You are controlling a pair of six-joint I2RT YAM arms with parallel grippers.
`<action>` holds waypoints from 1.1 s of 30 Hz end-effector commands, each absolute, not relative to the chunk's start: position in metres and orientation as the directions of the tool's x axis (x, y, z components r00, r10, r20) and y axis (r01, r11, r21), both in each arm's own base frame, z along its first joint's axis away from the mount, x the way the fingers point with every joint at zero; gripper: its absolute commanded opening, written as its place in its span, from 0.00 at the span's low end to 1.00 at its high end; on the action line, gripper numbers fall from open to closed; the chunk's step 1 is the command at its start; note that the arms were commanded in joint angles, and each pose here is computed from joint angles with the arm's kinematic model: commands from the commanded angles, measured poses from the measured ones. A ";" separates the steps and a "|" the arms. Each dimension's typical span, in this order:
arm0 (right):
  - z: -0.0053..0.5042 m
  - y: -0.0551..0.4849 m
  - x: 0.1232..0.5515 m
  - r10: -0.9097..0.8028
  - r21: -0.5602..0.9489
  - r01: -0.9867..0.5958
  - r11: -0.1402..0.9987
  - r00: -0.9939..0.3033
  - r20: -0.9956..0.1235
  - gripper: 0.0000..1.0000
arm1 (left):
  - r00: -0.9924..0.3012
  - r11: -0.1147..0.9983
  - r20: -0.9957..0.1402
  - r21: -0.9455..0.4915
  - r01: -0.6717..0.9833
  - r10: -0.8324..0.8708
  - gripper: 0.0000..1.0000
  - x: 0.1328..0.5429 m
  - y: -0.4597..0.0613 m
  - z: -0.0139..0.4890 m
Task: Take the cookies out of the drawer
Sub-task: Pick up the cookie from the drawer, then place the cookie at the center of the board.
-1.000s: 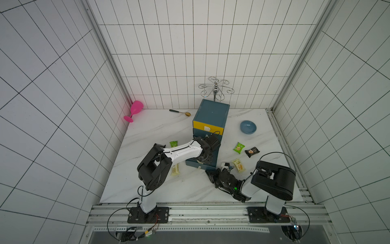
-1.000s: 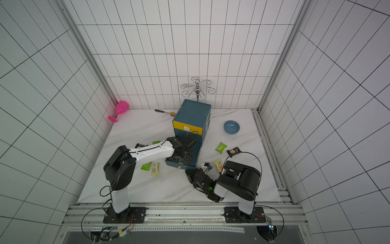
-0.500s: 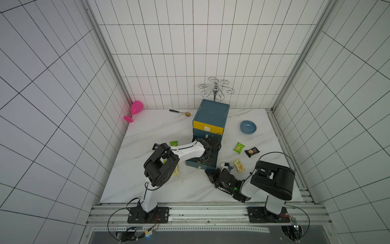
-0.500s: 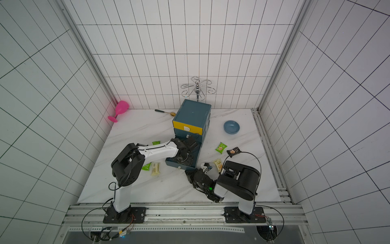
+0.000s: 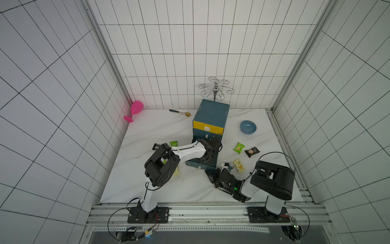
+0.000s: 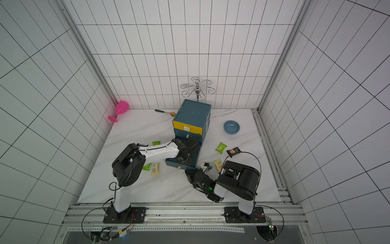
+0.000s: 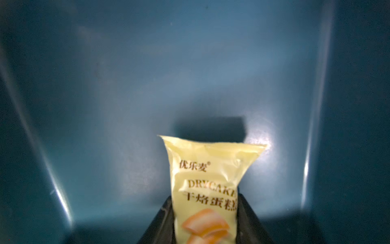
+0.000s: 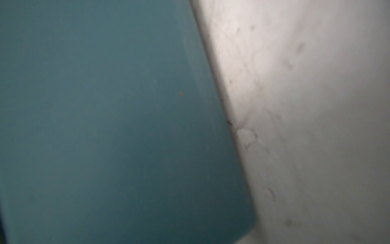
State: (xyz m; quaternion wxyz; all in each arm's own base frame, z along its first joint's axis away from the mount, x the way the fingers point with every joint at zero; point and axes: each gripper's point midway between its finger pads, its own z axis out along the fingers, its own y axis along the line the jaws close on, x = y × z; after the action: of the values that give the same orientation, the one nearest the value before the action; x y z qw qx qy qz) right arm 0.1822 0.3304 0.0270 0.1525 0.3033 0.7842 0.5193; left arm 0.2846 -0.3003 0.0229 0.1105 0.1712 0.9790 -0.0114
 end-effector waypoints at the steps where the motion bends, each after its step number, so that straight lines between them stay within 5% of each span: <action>1: -0.009 0.313 0.170 0.634 0.844 0.377 0.381 -0.771 0.058 0.00 | -0.913 0.934 -0.198 0.050 0.353 0.356 0.38 0.275 -0.289 0.024; 22: -0.010 0.312 0.169 0.633 0.844 0.379 0.379 -0.772 0.062 0.00 | -0.885 0.945 -0.342 0.029 0.327 0.316 0.37 0.282 -0.282 0.112; 33: -0.008 0.308 0.170 0.639 0.848 0.377 0.372 -0.767 0.061 0.00 | -0.917 0.988 -0.372 0.001 0.153 0.142 0.37 0.255 -0.200 0.155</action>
State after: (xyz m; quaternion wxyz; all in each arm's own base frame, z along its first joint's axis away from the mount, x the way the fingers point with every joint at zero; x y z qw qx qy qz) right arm 0.1819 0.3299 0.0283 0.1516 0.3042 0.7805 0.5247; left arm 0.2632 -0.2348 0.1483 0.1922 0.1194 0.9736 -0.0304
